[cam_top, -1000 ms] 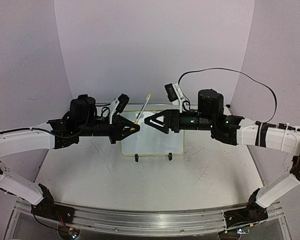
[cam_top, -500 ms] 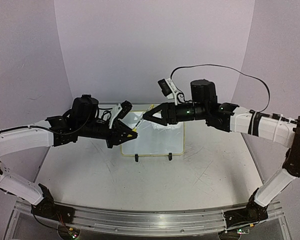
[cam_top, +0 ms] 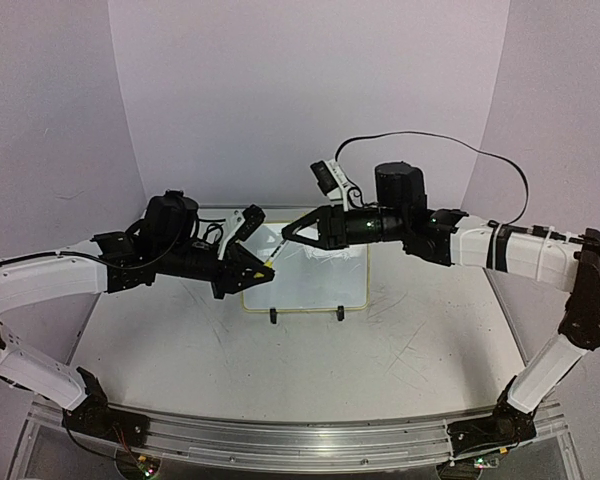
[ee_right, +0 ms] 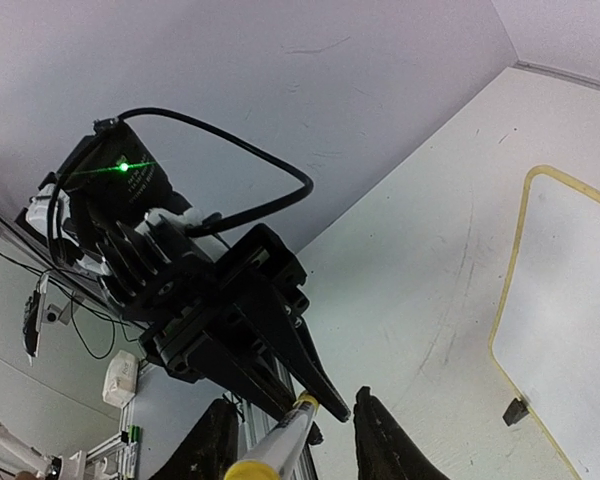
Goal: Write a sentence on the whiteboard
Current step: Open the pen cap from the whiteboard marker, then place the pen cap at the center of the board.
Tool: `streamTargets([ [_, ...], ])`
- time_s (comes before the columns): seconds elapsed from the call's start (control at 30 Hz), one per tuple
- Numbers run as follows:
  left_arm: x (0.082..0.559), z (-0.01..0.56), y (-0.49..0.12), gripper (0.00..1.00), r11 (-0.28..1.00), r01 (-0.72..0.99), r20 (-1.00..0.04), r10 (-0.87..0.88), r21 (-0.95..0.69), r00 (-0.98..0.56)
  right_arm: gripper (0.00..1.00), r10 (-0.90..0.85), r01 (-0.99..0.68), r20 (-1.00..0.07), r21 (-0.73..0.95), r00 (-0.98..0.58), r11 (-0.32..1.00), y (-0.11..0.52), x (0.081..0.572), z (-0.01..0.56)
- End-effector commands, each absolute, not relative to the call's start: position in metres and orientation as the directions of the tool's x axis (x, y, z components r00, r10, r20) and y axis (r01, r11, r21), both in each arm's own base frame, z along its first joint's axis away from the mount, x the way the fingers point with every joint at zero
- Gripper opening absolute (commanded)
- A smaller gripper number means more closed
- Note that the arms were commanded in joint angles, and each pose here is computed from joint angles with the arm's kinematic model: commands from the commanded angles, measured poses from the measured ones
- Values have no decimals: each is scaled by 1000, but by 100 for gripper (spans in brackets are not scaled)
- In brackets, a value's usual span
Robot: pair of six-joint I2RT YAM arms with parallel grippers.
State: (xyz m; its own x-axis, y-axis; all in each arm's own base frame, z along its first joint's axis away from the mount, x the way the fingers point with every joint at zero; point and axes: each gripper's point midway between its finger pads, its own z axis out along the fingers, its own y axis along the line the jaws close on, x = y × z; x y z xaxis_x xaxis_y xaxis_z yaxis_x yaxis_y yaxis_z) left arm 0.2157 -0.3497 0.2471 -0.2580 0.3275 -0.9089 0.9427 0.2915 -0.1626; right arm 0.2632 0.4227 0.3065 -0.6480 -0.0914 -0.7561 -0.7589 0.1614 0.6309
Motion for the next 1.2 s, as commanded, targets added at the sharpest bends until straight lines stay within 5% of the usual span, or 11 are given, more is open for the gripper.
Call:
streamTargets([
  [0.0,221,265,-353,0,290,946,-925,300,-145,-234,34,-29,-773,-774,628,-632,88,429,262,329],
  [0.27,225,260,-347,0,338,930,-918,305,-146,-255,0,7,-745,-750,657,-661,111,417,269,329],
  [0.6,230,223,-329,0,460,860,-865,316,-220,-390,0,331,-681,-756,653,-565,330,267,330,373],
  [0.8,237,225,-311,0,556,798,-864,260,-232,-432,0,331,-722,-827,559,-454,408,226,322,406],
  [0.97,285,223,-242,0,844,459,-846,11,-278,-532,0,335,-711,-851,523,-404,471,215,317,405],
  [1.17,298,146,-162,0,924,-22,-639,-280,-381,-717,0,325,-705,-851,525,-413,477,215,317,396],
])
